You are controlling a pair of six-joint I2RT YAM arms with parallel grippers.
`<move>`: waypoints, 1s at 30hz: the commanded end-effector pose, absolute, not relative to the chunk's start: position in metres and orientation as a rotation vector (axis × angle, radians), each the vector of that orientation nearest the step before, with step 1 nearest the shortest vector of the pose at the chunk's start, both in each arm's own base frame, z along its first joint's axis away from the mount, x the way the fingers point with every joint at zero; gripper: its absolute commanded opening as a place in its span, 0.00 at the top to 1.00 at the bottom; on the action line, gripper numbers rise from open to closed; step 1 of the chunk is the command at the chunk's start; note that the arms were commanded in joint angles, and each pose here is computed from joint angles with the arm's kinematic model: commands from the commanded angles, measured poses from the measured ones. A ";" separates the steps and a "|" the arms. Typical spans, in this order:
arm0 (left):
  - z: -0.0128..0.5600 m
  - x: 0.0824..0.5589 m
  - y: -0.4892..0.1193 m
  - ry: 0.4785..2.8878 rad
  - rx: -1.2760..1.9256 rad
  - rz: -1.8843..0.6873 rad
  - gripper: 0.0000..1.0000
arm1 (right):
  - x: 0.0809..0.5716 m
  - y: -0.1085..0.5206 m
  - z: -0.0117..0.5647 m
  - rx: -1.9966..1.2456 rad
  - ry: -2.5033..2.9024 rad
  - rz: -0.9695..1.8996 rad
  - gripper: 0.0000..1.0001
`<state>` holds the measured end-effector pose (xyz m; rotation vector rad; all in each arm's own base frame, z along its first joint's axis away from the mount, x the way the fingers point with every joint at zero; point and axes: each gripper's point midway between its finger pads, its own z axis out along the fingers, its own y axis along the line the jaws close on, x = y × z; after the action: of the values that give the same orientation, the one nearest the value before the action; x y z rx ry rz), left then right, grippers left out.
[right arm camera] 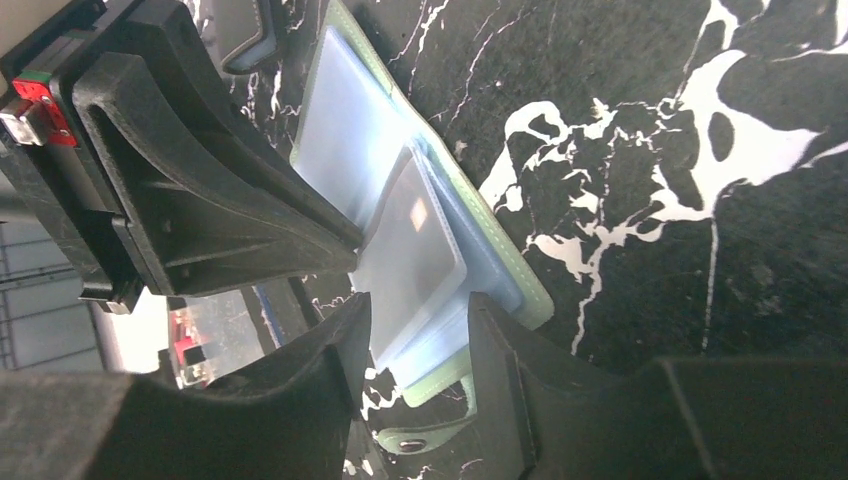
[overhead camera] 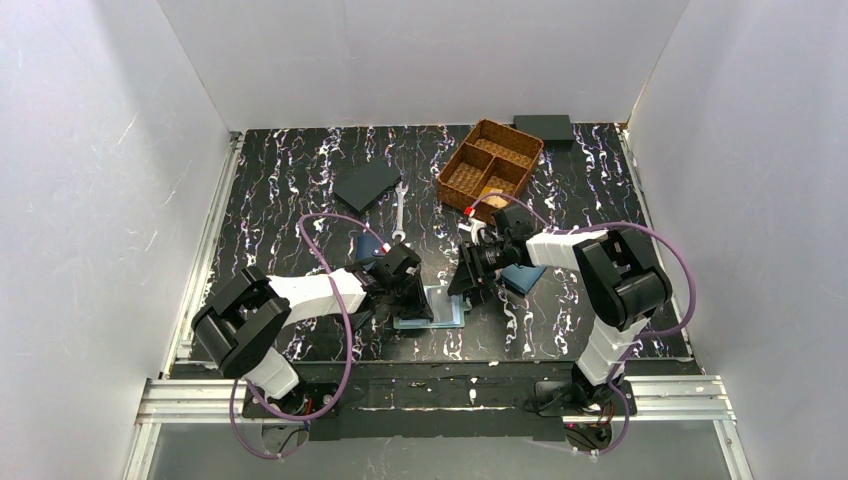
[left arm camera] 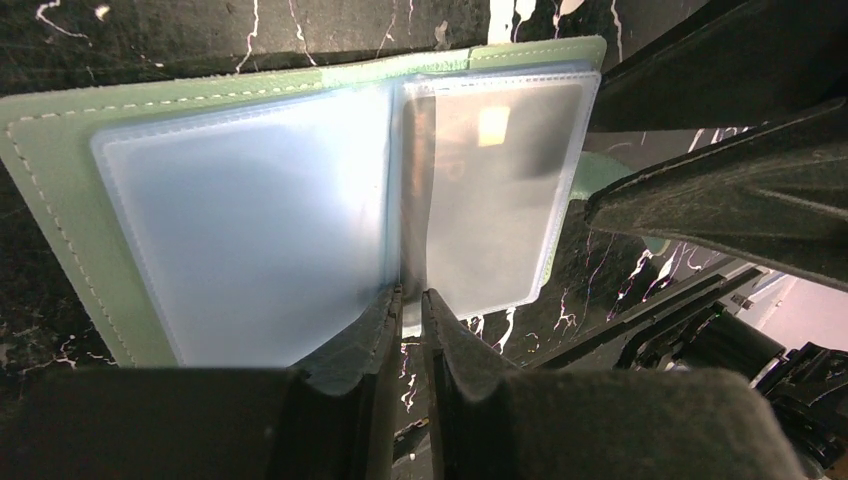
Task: Take the credit cards out of the card holder
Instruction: Pick up the card holder from the center of the board.
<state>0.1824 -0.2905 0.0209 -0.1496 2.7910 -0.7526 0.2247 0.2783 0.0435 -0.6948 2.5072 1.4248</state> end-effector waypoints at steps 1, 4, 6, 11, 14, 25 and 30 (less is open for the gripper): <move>0.012 0.178 -0.278 2.815 -0.171 -0.697 0.88 | 0.226 0.291 0.055 -0.705 2.468 1.511 0.51; 0.011 0.178 -0.278 2.818 -0.174 -0.702 0.88 | 0.221 0.294 0.057 -0.715 2.466 1.562 0.54; 0.010 0.177 -0.277 2.821 -0.177 -0.702 0.88 | 0.218 0.297 0.061 -0.727 2.453 1.600 0.59; 0.014 0.178 -0.284 2.803 -0.157 -0.770 0.86 | 0.213 0.302 0.066 -0.748 2.427 1.660 0.65; 0.025 0.178 -0.297 2.766 -0.101 -0.900 0.73 | 0.211 0.305 0.068 -0.734 2.425 1.701 0.66; 0.048 0.176 -0.302 2.693 0.033 -0.983 0.39 | 0.203 0.317 0.082 -0.670 2.389 1.887 0.65; 0.052 0.179 -0.305 2.687 0.036 -0.991 0.24 | 0.194 0.323 0.089 -0.702 2.368 1.941 0.64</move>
<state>0.1778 -0.3030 0.0409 0.0003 2.7121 -0.9650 0.2031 0.3155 0.0755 -0.6448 2.4329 1.8417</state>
